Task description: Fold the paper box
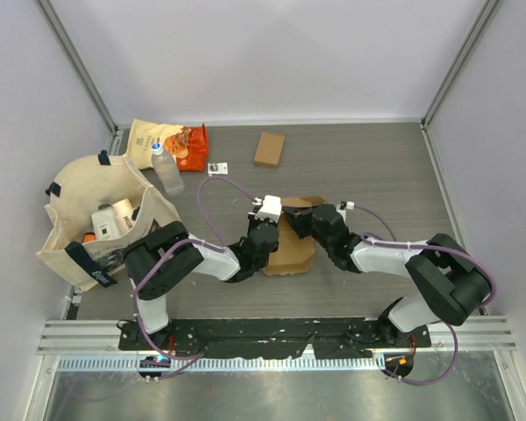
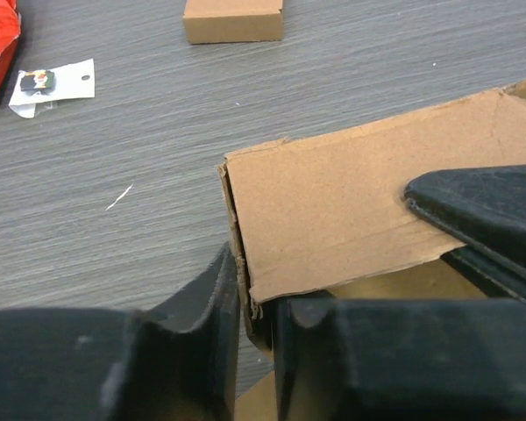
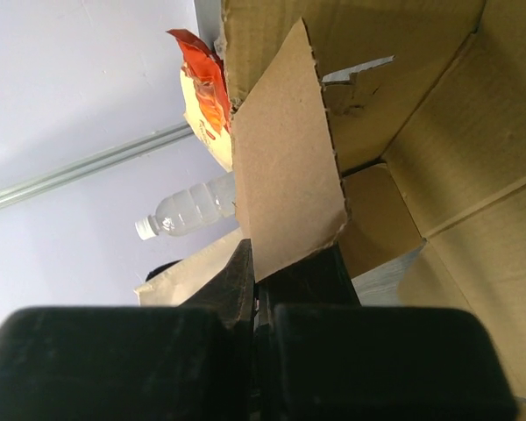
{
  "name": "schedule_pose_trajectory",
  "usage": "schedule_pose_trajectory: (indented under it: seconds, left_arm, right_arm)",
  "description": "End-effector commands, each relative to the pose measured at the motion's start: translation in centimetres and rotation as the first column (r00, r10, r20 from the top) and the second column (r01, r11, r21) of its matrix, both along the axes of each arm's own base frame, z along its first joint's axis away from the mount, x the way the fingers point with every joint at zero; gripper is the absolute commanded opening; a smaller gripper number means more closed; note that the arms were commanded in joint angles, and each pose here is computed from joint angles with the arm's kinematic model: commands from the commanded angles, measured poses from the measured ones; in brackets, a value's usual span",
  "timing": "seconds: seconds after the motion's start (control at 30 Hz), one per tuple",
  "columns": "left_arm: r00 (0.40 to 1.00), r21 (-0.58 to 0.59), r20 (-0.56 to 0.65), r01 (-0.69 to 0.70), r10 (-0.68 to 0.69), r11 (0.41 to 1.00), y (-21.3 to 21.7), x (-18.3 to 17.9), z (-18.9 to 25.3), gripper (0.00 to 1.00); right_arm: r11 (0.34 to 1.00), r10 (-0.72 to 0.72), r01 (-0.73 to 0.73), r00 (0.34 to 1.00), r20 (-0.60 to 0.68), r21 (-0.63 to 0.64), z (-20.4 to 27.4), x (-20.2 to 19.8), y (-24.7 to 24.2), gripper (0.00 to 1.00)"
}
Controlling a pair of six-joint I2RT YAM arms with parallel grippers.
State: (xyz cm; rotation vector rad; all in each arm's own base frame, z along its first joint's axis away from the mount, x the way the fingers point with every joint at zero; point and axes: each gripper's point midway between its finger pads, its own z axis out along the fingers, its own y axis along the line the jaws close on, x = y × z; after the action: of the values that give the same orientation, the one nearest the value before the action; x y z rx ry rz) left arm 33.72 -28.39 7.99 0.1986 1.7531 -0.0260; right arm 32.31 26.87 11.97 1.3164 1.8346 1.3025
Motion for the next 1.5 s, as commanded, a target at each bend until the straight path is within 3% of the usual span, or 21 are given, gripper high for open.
schedule_pose_trajectory:
  seconds: [0.0, 0.03, 0.1, 0.23, 0.37, 0.47, 0.5, 0.53, 0.57, 0.63, 0.67, 0.77, 0.93, 1.13, 1.23, 1.37, 1.4, 1.47]
  left_arm:
    - [0.993, 0.009, 0.045, -0.110, 0.110, 0.994, 0.4, 1.6, 1.0, 0.13]
    - [0.989, 0.013, 0.050, -0.139, 0.138, 0.990, 0.3, 2.0, 1.4, 0.00]
    - [0.974, 0.082, 0.049, -0.224, 0.221, 0.971, 1.6, 2.1, 0.4, 0.00]
    - [0.946, 0.094, 0.058, -0.324, 0.320, 0.941, 3.2, 2.0, 0.0, 0.00]
    - [0.949, 0.081, 0.053, -0.314, 0.310, 0.946, 3.1, 1.9, 0.3, 0.00]
    - [0.982, 0.003, -0.003, -0.186, 0.186, 0.982, 1.0, 1.6, 1.1, 0.01]
    - [0.991, -0.022, -0.029, -0.130, 0.129, 0.991, 0.2, 1.4, 1.3, 0.09]
    - [0.997, -0.054, -0.062, -0.044, 0.041, 0.998, -1.0, 0.7, 1.2, 0.32]
    - [0.998, -0.129, -0.058, -0.008, 0.000, 0.992, -1.6, 0.3, 2.8, 0.44]
    - [0.996, -0.172, -0.074, 0.030, -0.043, 0.985, -1.2, -0.8, 3.1, 0.62]
    - [0.994, -0.233, -0.051, 0.084, -0.099, 0.969, -1.6, -1.3, 4.9, 0.63]
    - [0.988, -0.272, -0.037, 0.134, -0.150, 0.953, -0.9, -2.7, 5.5, 0.64]
    - [0.992, -0.239, -0.052, 0.100, -0.116, 0.966, 1.1, -3.3, 5.2, 0.55]
    - [0.991, -0.210, -0.082, 0.087, -0.106, 0.974, 1.1, -3.3, 3.6, 0.59]
    - [0.994, -0.182, -0.085, 0.051, -0.067, 0.982, 1.1, -2.6, 2.7, 0.54]
    - [0.997, -0.155, -0.071, 0.025, -0.036, 0.988, 1.2, -1.9, 2.2, 0.49]
    - [0.997, -0.157, -0.067, 0.021, -0.032, 0.987, 1.3, -1.9, 2.2, 0.48]
    - [0.997, -0.147, -0.068, 0.019, -0.030, 0.989, 1.3, -1.8, 1.9, 0.48]
  right_arm:
    - [1.000, 0.004, -0.004, 1.000, -0.015, 0.023, 0.3, 0.0, 0.9, 0.01]
    - [1.000, 0.006, -0.006, 1.000, -0.018, 0.026, 0.3, -0.2, 1.1, 0.01]
    - [0.999, 0.009, -0.008, 1.000, -0.012, 0.036, 0.5, -0.4, 1.4, 0.01]
    - [0.999, -0.001, 0.001, 1.000, -0.007, 0.034, 0.4, -0.9, 1.9, 0.01]
    - [0.999, -0.004, 0.004, 1.000, -0.005, 0.036, 0.1, -1.0, 2.1, 0.01]
    - [0.999, -0.009, 0.009, 1.000, 0.009, 0.040, 0.5, -0.8, 2.1, 0.01]
    - [0.999, -0.006, 0.005, 1.000, 0.013, 0.034, 0.5, -0.8, 2.1, 0.01]
    - [0.999, -0.012, 0.012, 1.000, 0.015, 0.031, 0.6, -0.7, 1.9, 0.01]
    - [0.999, -0.013, 0.013, 1.000, 0.018, 0.032, 0.7, -0.7, 1.9, 0.01]
    - [1.000, -0.019, 0.018, 0.999, 0.027, 0.022, 0.9, -0.5, 1.6, 0.01]
    - [1.000, -0.021, 0.021, 0.999, 0.027, 0.020, 0.9, -0.4, 1.5, 0.01]
    - [1.000, -0.019, 0.019, 1.000, 0.025, 0.018, 0.8, -0.4, 1.4, 0.01]
    - [1.000, -0.018, 0.018, 1.000, 0.025, 0.021, 1.1, -0.2, 1.6, 0.01]
    - [1.000, -0.015, 0.015, 1.000, 0.017, 0.008, 0.7, -0.1, 1.7, 0.01]
    - [1.000, -0.004, 0.004, 1.000, 0.021, 0.003, 0.6, -0.1, 1.9, 0.03]
    - [0.999, 0.036, -0.033, 0.996, 0.081, -0.030, 1.4, -0.3, 2.0, 0.17]
    - [0.998, 0.044, -0.040, 0.995, 0.090, -0.047, 1.4, -0.5, 1.8, 0.26]
    - [0.997, 0.054, -0.046, 0.990, 0.130, -0.065, 2.2, -0.7, 1.5, 0.36]
